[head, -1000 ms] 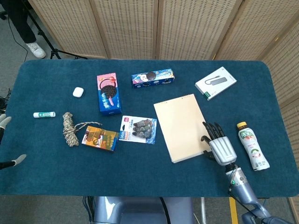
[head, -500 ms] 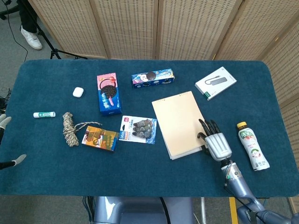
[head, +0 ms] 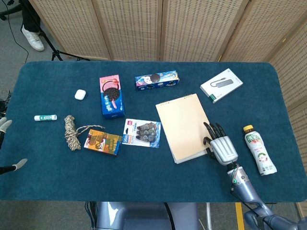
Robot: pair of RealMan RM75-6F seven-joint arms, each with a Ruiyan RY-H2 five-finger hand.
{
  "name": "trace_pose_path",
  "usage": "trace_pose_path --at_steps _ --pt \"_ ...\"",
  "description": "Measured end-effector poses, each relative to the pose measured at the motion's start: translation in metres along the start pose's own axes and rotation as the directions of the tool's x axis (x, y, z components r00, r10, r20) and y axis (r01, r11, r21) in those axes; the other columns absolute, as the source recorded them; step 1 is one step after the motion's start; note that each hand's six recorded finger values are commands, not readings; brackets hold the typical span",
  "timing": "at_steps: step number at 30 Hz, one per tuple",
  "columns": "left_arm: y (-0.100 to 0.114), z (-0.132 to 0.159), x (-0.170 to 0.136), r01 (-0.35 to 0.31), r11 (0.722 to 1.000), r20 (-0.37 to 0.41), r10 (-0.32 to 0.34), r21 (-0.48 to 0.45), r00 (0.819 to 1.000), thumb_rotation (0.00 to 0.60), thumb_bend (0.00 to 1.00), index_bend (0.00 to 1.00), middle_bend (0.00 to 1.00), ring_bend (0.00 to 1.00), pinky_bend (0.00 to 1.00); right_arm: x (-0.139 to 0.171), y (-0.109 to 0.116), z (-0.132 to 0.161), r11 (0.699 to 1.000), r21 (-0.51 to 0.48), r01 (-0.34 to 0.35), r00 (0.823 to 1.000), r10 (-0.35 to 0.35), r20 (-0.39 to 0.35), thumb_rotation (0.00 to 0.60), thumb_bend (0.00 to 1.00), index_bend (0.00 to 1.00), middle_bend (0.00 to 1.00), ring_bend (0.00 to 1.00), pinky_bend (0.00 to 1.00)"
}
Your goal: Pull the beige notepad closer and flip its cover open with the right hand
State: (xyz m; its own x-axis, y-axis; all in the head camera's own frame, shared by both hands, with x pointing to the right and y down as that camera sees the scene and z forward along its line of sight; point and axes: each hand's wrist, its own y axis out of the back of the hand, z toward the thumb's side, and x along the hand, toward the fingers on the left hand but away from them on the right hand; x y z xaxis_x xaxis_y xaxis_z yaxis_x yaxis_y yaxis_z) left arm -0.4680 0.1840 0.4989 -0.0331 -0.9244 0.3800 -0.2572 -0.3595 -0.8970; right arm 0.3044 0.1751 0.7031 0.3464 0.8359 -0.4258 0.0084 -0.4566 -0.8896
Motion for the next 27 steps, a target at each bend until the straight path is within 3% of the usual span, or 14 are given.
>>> trace_pose_path --at_steps 17,27 --pt "-0.002 0.001 0.0 0.005 1.0 0.0 -0.005 0.007 1.0 0.6 0.0 0.0 0.0 0.0 0.0 0.029 -0.001 -0.004 0.998 -0.004 -0.061 0.995 0.06 -0.084 0.6 0.67 0.63 0.02 0.0 0.0" --pt "-0.005 0.003 0.001 0.012 1.0 0.001 -0.012 0.016 1.0 0.6 0.0 0.0 0.0 0.0 0.0 0.063 0.008 0.006 0.993 0.012 -0.121 0.971 0.121 -0.207 0.6 0.67 0.65 0.03 0.0 0.0"
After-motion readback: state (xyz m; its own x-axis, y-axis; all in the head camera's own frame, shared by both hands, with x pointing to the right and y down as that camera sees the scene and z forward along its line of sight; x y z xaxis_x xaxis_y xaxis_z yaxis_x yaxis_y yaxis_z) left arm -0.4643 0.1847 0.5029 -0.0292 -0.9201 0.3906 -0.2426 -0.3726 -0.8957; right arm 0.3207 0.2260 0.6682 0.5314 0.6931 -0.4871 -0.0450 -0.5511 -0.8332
